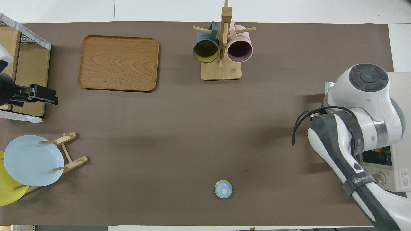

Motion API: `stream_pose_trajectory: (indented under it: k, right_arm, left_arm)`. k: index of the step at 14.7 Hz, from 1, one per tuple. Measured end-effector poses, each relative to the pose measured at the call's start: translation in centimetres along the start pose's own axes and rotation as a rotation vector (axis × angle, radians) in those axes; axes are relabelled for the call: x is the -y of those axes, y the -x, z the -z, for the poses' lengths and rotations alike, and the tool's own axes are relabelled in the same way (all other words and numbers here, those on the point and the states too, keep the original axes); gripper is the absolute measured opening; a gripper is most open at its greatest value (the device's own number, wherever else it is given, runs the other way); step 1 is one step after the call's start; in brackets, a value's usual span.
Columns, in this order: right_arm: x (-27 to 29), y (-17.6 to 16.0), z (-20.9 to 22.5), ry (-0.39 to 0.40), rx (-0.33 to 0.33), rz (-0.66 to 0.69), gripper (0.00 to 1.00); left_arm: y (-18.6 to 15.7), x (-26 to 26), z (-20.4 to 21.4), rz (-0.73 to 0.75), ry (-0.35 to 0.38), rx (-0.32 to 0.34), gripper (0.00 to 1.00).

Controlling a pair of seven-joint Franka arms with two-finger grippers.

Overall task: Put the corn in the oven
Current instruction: 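Push the oven door fully shut with the right gripper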

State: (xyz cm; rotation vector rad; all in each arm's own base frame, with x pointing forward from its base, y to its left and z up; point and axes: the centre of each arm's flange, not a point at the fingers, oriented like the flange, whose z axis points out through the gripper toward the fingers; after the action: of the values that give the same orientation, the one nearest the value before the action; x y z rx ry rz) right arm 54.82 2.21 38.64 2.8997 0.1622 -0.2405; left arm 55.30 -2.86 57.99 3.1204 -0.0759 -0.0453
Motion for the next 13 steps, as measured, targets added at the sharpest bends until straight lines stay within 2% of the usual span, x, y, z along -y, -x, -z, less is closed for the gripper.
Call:
stream_pose_trajectory:
  k: [6, 10, 13]
  right_arm:
    - [-7.5, 2.6, 4.7, 0.020, -0.024, 0.057, 0.01]
    - [-12.0, 3.7, 5.0, 0.027, -0.031, 0.073, 0.01]
    - [-12.4, 4.0, 5.4, 0.022, -0.010, 0.072, 0.01]
  left_arm:
    - [0.0, 0.0, 0.0, 0.000, 0.000, 0.000, 1.00]
    - [0.0, 0.0, 0.0, 0.000, 0.000, 0.000, 1.00]
    - [0.0, 0.0, 0.0, 0.000, 0.000, 0.000, 1.00]
